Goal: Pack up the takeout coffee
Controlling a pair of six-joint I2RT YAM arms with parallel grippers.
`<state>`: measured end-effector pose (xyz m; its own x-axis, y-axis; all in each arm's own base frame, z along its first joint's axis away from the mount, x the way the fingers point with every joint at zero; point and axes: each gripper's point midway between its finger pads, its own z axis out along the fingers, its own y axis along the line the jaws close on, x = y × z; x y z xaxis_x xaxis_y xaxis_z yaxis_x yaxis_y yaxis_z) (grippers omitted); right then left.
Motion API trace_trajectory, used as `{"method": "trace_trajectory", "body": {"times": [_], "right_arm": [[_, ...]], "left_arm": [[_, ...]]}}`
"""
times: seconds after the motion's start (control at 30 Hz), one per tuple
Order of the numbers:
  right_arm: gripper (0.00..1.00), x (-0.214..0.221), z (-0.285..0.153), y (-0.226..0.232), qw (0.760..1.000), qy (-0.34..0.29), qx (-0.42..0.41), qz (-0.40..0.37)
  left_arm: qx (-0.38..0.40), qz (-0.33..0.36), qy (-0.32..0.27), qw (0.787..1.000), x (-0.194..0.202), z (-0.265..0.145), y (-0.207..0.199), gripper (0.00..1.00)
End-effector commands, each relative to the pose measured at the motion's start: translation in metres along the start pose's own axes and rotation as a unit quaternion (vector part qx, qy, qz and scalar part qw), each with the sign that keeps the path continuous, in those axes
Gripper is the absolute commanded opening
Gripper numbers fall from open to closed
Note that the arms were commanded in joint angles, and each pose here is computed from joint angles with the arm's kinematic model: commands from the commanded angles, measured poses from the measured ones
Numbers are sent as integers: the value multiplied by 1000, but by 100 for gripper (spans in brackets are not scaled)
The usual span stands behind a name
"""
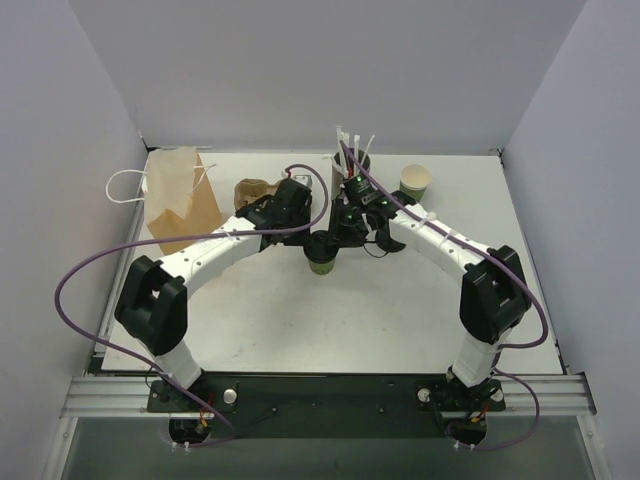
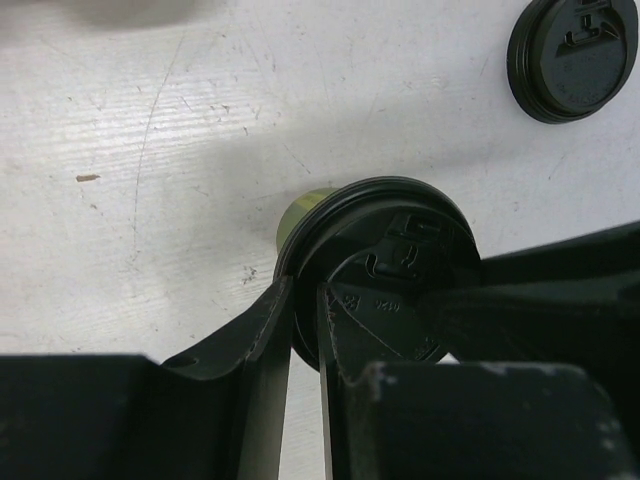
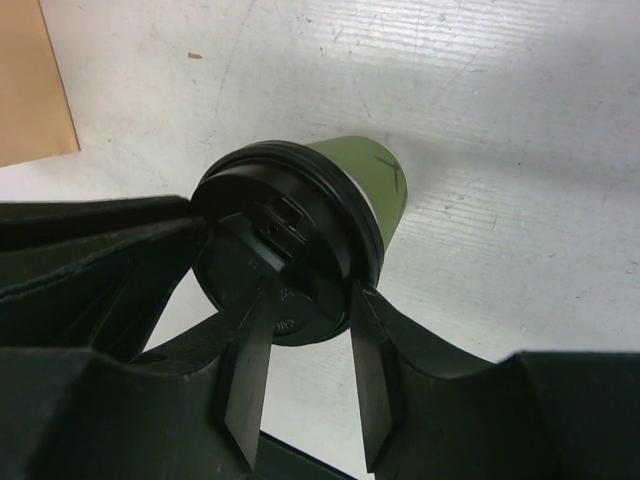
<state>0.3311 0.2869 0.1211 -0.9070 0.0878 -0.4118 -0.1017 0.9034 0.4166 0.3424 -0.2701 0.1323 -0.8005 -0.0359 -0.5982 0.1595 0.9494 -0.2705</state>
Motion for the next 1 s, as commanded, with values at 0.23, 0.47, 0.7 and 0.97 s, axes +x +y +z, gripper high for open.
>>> {"method": "trace_trajectory", "body": {"times": [0.23,0.47,0.7,0.97], "right_arm": [[35,54,-8,2,995,91,30,11],[36,33,-20,8,998,63,24,7],[37,12,-31,17,999,41,13,2],[36,-6,-39,5,999,17,37,-19]], "left_arm": [[8,49,42,998,2,4,-8,30],[19,49,28,998,-14,-4,-12,38],[25,41,10,999,-32,-14,-13,43],[33,22,0,999,-39,-31,-12,42]]}}
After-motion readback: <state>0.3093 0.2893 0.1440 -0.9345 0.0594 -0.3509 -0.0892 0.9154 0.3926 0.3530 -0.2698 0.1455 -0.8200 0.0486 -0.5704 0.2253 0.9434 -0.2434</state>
